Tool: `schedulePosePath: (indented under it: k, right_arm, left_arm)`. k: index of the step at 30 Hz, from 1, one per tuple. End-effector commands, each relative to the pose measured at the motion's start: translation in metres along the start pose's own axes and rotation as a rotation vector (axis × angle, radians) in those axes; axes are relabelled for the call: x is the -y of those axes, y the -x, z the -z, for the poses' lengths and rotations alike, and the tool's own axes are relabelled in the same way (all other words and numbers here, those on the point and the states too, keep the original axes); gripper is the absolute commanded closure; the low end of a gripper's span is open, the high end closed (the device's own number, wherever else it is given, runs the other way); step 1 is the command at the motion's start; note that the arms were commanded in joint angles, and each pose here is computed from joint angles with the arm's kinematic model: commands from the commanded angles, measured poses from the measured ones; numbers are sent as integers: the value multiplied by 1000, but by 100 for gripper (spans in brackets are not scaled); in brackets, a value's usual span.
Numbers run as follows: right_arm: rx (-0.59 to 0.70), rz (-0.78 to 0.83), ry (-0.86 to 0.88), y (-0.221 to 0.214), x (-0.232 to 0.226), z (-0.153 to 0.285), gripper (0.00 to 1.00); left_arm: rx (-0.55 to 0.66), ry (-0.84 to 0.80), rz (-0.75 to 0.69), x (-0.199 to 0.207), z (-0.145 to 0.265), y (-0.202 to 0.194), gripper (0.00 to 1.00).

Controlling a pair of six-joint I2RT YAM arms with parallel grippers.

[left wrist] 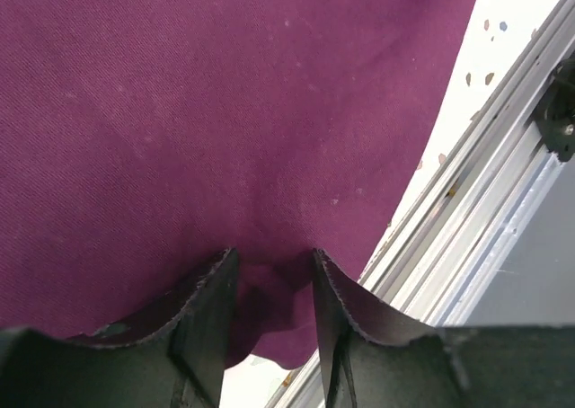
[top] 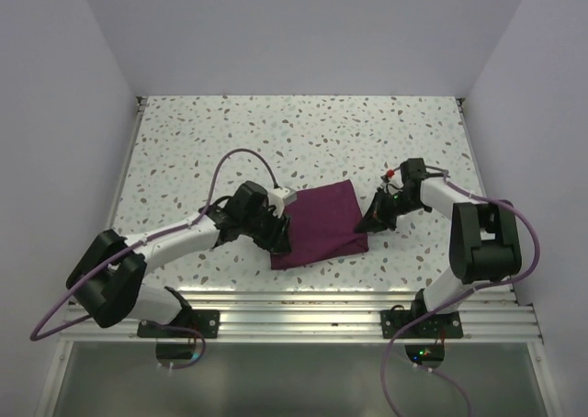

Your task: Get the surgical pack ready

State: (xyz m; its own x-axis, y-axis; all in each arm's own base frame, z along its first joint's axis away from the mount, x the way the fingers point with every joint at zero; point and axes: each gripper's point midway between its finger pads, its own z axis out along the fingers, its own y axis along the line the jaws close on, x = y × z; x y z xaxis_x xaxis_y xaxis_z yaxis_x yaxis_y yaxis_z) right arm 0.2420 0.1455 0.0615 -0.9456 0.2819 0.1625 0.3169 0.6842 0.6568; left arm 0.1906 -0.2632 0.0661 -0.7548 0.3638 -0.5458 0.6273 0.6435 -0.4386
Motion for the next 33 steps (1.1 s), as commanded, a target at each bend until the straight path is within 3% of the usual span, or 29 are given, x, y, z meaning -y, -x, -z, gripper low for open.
schedulePosePath:
  k: [1,7,10,12,13,16,17,20,25,28,33]
  right_arm:
    - [42,55,-21,8,-4,9,100]
    - [90,92,-15,6,-27,36,100]
    - [131,107,-69,6,-29,51,98]
    - [159,126,-121,9,-28,62,98]
    - [178,131,-161,14,-25,66,98]
    - [248,150,-313,33,-11,83,97]
    - [277,165,-392,42,-4,93,97]
    - [270,161,-473,54,9,93,98]
    - [203,141,-495,60,28,69,98]
    - [179,134,-476,61,34,56,99]
    - [142,135,-472,57,36,34,99]
  left_arm:
    - [-50,46,82,-11,5,-15,54]
    - [167,9,5,24,58,50,40]
    - [273,70,16,29,90,80,28]
    - [311,158,57,18,105,94,26]
    - [266,201,110,9,104,86,26]
    - [221,311,210,-24,104,79,35]
    - [210,331,254,-37,105,77,44]
    - [115,376,384,-67,95,55,54]
    - [-17,317,518,-88,56,23,81]
    - [-58,301,534,-96,37,18,91]
    - [-78,283,552,-104,19,22,91]
